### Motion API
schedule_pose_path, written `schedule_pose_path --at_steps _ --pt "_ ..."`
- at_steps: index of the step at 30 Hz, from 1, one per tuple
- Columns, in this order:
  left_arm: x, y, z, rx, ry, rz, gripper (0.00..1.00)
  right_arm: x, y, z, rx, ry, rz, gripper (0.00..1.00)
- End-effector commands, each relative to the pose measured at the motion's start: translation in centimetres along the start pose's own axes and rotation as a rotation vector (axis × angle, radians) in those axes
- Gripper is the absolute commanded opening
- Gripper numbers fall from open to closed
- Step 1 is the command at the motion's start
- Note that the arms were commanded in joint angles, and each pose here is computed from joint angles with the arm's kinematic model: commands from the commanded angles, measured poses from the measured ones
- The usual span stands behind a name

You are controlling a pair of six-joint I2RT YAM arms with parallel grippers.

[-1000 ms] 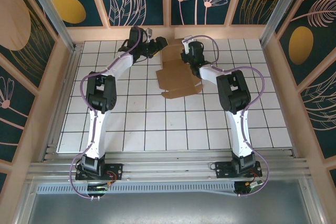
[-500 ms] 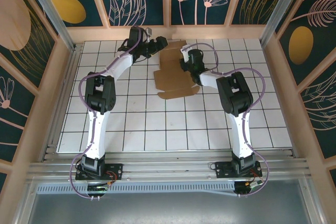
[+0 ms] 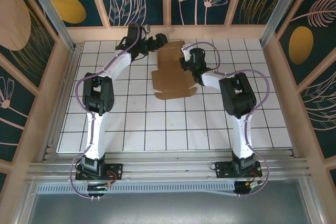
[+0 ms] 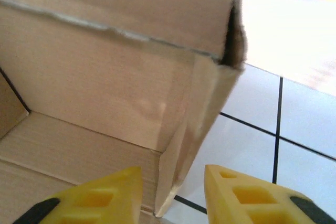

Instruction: Fold the paper box

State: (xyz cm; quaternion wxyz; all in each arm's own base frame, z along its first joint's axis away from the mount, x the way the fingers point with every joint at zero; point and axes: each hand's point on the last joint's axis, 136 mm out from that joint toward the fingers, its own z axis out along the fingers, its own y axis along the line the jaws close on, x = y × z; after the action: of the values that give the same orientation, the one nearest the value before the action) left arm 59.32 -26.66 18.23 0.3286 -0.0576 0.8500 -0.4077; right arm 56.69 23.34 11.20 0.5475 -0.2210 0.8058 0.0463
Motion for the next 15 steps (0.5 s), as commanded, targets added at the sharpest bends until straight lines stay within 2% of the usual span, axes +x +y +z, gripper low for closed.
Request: schedule_pose_path --at_steps 1,9,15 --pt "-0.7 -2.0 -2.2 0.015 -0.017 0.031 0.99 -2.2 -1.1 -0.4 0.016 -0.063 -0.004 0.47" --pt "0.1 -2.9 -5.7 0.000 -0.048 0.073 0.99 -2.4 -1.5 1.9 0.029 -0.052 -0.013 0.47" --pt "0.8 -2.5 -8.1 -0.036 -0.095 0.091 0.99 -2.3 -1.1 2.3 0.007 -0.061 -0.029 0.33"
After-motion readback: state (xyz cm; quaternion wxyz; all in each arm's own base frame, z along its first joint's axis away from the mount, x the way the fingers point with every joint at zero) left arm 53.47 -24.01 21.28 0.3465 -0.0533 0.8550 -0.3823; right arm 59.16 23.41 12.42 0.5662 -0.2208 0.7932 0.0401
